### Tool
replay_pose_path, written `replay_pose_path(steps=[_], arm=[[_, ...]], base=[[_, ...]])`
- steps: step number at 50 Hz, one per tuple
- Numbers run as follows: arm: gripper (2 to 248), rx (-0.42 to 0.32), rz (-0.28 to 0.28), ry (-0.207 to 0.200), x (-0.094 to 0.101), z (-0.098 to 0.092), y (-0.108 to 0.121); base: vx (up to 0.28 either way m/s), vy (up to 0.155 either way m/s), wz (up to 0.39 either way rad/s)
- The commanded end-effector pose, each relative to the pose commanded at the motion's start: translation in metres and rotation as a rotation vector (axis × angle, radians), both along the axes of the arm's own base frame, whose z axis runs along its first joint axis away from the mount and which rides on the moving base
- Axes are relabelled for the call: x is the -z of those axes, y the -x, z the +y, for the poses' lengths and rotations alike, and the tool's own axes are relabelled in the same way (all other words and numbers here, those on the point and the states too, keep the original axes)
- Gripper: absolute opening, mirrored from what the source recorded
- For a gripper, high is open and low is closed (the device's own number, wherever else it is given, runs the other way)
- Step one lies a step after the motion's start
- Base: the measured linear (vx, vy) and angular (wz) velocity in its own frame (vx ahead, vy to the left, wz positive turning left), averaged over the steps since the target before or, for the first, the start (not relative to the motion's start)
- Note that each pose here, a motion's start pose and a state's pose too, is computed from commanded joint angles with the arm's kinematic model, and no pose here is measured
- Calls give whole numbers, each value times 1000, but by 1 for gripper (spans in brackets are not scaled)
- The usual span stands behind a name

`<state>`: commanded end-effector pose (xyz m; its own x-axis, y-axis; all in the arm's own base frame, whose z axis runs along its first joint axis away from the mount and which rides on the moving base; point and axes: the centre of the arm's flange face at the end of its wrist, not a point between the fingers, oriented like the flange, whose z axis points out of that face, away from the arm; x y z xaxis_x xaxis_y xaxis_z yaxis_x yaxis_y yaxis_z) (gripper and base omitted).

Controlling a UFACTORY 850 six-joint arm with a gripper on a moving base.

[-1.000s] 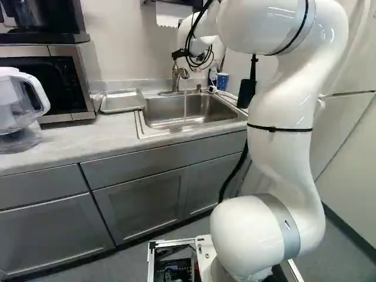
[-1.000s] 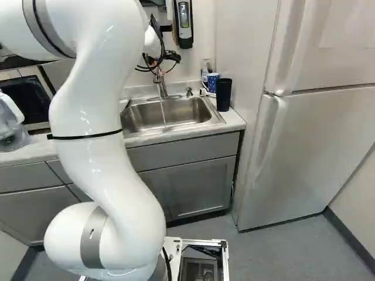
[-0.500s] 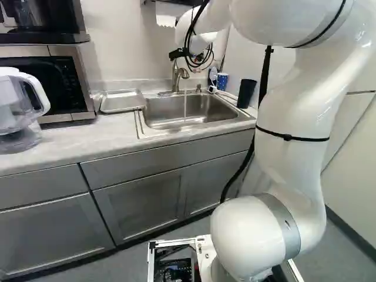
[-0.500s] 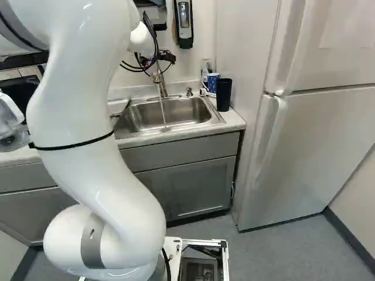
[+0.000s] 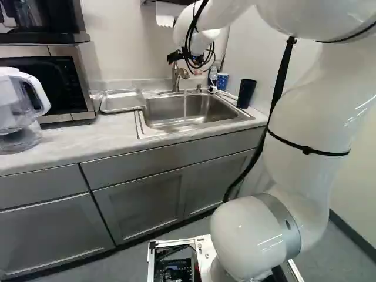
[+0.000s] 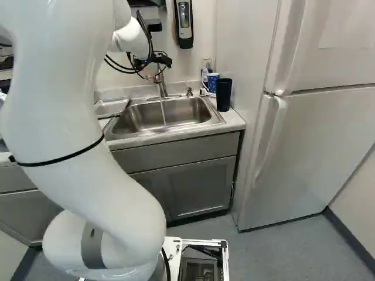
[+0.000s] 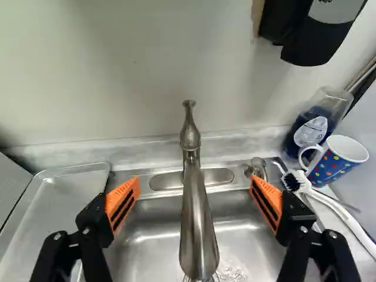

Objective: Rinse the cup and place it in the tray

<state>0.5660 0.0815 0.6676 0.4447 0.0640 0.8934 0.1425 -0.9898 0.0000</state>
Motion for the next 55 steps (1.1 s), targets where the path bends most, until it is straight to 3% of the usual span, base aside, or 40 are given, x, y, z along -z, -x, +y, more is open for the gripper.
replay_pose_path(steps=[24,55], arm=[[247,-2,71,10,5,-1,11],[247,-3,202,29,15,-2,25]], base=[[0,0,0],[0,0,0]])
